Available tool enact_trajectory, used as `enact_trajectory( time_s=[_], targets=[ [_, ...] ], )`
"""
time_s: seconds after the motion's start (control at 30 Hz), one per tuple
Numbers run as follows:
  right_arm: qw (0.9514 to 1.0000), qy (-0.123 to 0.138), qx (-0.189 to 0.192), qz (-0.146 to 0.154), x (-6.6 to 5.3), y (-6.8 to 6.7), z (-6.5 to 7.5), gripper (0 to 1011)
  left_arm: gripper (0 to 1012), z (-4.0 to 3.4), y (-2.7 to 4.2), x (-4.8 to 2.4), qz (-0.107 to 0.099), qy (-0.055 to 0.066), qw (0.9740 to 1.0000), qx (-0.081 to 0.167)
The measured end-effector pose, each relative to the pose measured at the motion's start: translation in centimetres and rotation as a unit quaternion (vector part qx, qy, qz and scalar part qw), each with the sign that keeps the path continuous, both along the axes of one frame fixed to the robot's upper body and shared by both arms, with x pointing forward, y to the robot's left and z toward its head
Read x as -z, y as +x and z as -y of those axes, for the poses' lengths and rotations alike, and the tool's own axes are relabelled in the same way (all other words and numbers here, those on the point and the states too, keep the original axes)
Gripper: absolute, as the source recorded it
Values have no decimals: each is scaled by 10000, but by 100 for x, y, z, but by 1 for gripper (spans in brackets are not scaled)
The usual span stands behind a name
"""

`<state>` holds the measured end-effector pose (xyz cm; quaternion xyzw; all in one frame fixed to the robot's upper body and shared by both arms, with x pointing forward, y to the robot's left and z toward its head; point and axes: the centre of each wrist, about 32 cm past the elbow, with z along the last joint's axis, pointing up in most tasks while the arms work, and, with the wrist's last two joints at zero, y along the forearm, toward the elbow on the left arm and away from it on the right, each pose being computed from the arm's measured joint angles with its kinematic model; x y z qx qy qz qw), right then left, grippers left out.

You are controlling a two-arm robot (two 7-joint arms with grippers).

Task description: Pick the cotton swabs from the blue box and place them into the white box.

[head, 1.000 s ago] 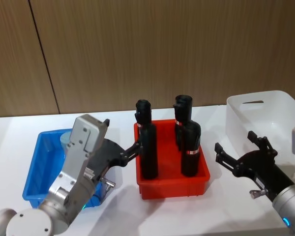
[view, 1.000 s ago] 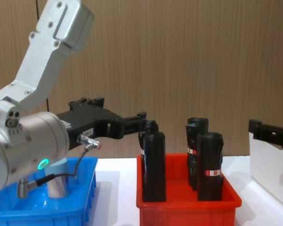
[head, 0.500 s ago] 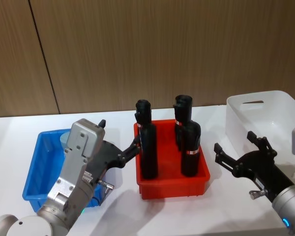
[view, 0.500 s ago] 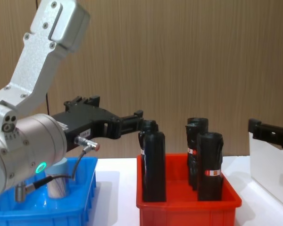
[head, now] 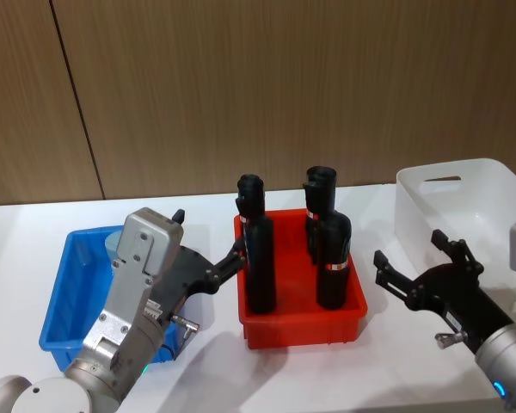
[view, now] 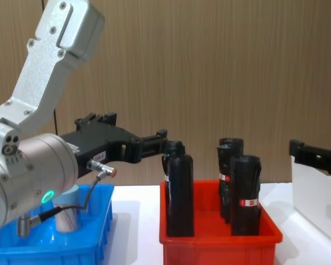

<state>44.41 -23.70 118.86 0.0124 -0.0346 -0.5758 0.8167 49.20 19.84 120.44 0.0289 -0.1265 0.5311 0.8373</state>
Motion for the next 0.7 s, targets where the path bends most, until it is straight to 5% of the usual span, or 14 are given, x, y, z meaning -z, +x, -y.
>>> enact_trajectory(
  time_s=[0.33,0.7],
  targets=[
    [9997,-50,-181,-123,20,147,-56,1001,1004,0,0,0,-1,0,10000,0],
    [9973,-230,-600,-349,38,482,-169,1002,1004,0,0,0,-1,0,10000,1]
  ],
)
